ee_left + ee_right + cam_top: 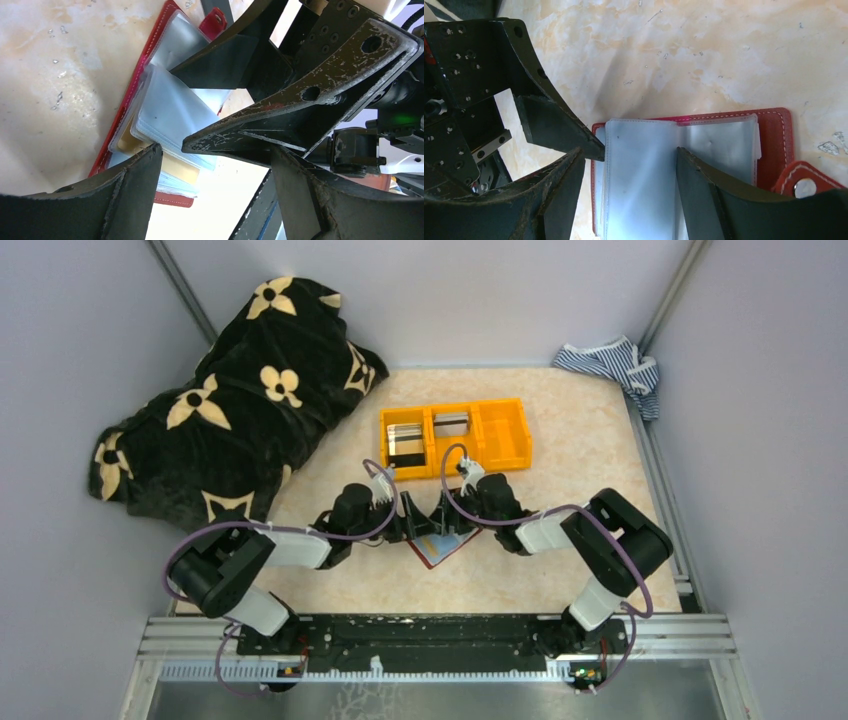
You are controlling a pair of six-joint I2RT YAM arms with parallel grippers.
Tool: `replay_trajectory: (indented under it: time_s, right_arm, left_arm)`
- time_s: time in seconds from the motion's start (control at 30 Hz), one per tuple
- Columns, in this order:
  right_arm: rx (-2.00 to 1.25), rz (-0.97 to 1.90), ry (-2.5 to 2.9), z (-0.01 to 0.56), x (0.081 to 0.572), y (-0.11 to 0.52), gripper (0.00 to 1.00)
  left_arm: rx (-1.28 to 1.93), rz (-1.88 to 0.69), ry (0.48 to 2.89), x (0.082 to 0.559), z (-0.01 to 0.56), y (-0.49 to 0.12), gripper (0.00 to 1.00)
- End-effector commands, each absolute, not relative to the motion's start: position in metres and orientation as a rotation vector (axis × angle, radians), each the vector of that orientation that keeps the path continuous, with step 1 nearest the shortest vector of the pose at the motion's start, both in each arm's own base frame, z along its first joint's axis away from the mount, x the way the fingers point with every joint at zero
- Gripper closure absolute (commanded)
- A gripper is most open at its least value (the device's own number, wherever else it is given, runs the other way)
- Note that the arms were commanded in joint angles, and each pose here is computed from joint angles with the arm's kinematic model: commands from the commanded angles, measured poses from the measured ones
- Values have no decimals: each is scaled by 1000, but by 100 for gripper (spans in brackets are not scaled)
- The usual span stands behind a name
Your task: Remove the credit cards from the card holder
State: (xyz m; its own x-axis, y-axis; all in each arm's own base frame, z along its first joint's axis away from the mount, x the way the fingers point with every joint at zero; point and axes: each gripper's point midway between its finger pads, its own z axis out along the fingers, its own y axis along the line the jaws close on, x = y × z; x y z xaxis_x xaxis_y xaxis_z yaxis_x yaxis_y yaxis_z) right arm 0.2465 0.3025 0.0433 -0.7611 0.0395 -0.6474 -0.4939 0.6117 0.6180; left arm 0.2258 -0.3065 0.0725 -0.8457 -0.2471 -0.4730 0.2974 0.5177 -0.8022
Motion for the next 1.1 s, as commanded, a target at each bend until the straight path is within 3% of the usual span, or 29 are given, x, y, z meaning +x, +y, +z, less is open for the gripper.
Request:
replay_trajectory:
  time_s: [0.0, 0.53, 1.07]
  right_arm:
    - [-553, 1341, 2189, 55, 199, 329, 33]
    - [-579, 1384, 2163, 67, 199, 332, 33]
    - [-541, 1422, 2029, 115, 209, 326, 33]
  left_arm:
    - [73, -1426, 1889, 270, 156, -334, 15]
    - [97, -1462, 1847, 275, 167, -343, 15]
    - [141, -1553, 1786, 280, 178, -360, 15]
